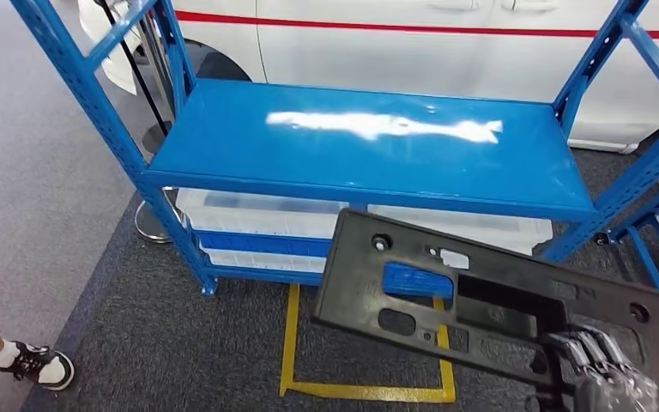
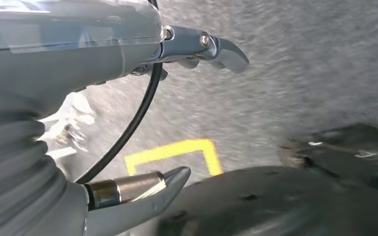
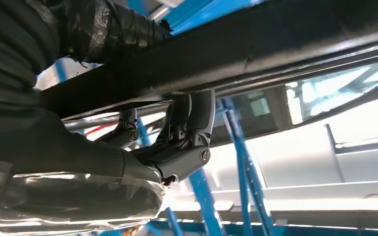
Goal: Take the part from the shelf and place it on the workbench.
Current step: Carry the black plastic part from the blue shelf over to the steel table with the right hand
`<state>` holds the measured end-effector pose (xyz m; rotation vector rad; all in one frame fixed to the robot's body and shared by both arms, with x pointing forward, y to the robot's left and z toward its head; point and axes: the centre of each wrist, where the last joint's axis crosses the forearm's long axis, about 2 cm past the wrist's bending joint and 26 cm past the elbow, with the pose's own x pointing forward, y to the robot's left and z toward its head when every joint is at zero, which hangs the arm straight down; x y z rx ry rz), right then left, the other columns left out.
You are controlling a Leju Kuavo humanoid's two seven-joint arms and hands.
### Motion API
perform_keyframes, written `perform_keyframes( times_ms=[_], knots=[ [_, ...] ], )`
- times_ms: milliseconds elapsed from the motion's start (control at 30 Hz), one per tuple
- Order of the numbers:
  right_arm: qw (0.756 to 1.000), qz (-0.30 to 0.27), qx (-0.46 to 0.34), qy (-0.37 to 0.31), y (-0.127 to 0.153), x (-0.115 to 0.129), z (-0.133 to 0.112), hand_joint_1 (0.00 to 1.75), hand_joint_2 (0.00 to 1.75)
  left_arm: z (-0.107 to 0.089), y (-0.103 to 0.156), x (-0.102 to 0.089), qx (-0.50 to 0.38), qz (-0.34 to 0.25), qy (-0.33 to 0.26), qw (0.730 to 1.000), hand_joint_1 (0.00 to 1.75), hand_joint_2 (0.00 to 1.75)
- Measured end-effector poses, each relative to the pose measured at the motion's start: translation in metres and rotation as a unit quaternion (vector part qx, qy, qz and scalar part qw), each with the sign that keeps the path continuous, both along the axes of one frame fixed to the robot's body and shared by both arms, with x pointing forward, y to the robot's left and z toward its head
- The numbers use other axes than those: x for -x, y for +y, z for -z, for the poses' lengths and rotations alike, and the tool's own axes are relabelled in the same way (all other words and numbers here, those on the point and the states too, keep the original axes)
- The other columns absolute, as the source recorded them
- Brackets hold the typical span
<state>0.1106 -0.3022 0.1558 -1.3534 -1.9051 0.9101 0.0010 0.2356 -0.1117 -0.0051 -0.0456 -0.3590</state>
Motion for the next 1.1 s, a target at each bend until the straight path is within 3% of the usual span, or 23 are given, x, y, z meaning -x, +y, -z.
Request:
perform_keyframes(
  times_ms=[333,1100],
  knots=[
    [0.999,0.032,0.017,-0.017,0.003,0.018,-0.014,1.75,1.75,0.0,-0.003,0.005,0.019,0.041,-0.008,0.999,0.0,1.75],
    [0.999,0.024,0.025,-0.024,-0.002,0.026,-0.022,1.75,1.75,0.002,0.016,0.012,0.026,0.024,0.002,0.999,0.0,1.75]
  ],
)
